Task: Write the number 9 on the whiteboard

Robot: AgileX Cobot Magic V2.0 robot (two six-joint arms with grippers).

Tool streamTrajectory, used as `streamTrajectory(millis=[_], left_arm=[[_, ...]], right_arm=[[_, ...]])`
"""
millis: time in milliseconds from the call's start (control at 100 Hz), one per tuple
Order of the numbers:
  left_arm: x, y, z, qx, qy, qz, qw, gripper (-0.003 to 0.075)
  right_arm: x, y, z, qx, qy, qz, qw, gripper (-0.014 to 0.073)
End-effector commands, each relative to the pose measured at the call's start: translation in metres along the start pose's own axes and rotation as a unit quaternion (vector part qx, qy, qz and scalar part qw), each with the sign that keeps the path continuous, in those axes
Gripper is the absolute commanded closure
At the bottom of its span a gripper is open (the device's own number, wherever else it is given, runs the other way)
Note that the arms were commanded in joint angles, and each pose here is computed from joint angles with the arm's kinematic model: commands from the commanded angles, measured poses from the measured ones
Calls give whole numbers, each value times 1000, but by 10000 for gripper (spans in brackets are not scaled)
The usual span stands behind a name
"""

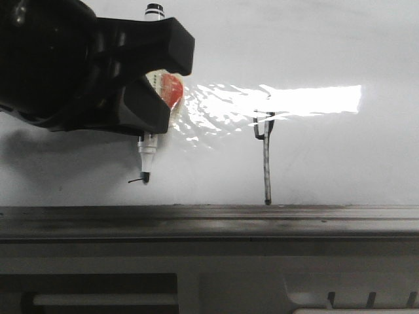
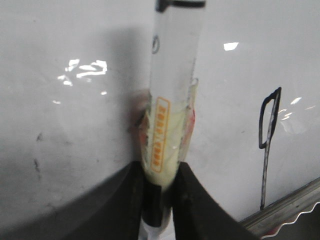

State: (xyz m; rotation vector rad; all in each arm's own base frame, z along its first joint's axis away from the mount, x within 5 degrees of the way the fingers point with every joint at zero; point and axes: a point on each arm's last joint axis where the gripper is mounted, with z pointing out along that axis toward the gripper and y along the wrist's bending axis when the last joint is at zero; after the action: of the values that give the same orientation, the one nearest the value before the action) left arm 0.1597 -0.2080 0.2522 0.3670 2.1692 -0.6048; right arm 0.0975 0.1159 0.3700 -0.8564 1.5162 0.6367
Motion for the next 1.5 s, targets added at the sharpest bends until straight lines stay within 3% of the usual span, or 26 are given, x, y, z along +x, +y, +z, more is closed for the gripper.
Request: streamTrajectory(millis=[0, 270, 340, 530, 630, 720, 940, 1150, 1250, 1390, 1490], left_arm=[[-9, 1, -2, -21, -17, -17, 999, 741], [-11, 8, -3, -60, -27, -18, 998, 722], [-10, 8, -3, -58, -27, -18, 998, 652], [-11, 8, -3, -60, -27, -18, 998, 326], [-11, 9, -3, -67, -29, -18, 997, 246], [-12, 10, -5, -71, -32, -19, 997, 222], [-20, 0, -44, -15, -74, -6, 997, 223], [7, 5, -100, 77, -101, 44, 991, 237], [26, 18, -119, 115, -108, 48, 986, 365], [48, 37, -132, 149, -116, 47, 981, 734], [55, 46, -138, 171, -126, 41, 976, 740]], right_arm=[[-15, -4, -4, 21, -37, 6, 999, 664], [-15, -4, -4, 21, -37, 9, 999, 664], [-15, -4, -4, 20, -37, 9, 999, 664], [-15, -4, -4, 17, -38, 20, 999, 664], [-15, -4, -4, 16, -39, 24, 999, 664], [-15, -4, -4, 16, -39, 24, 999, 664], [-11, -1, -16, 18, -50, 19, 998, 664], [36, 1, -47, 65, -53, -1, 996, 664], [68, 1, -60, 102, -58, 1, 993, 664], [95, 6, -73, 121, -75, 0, 990, 664], [102, 9, -80, 122, -92, 0, 988, 664]])
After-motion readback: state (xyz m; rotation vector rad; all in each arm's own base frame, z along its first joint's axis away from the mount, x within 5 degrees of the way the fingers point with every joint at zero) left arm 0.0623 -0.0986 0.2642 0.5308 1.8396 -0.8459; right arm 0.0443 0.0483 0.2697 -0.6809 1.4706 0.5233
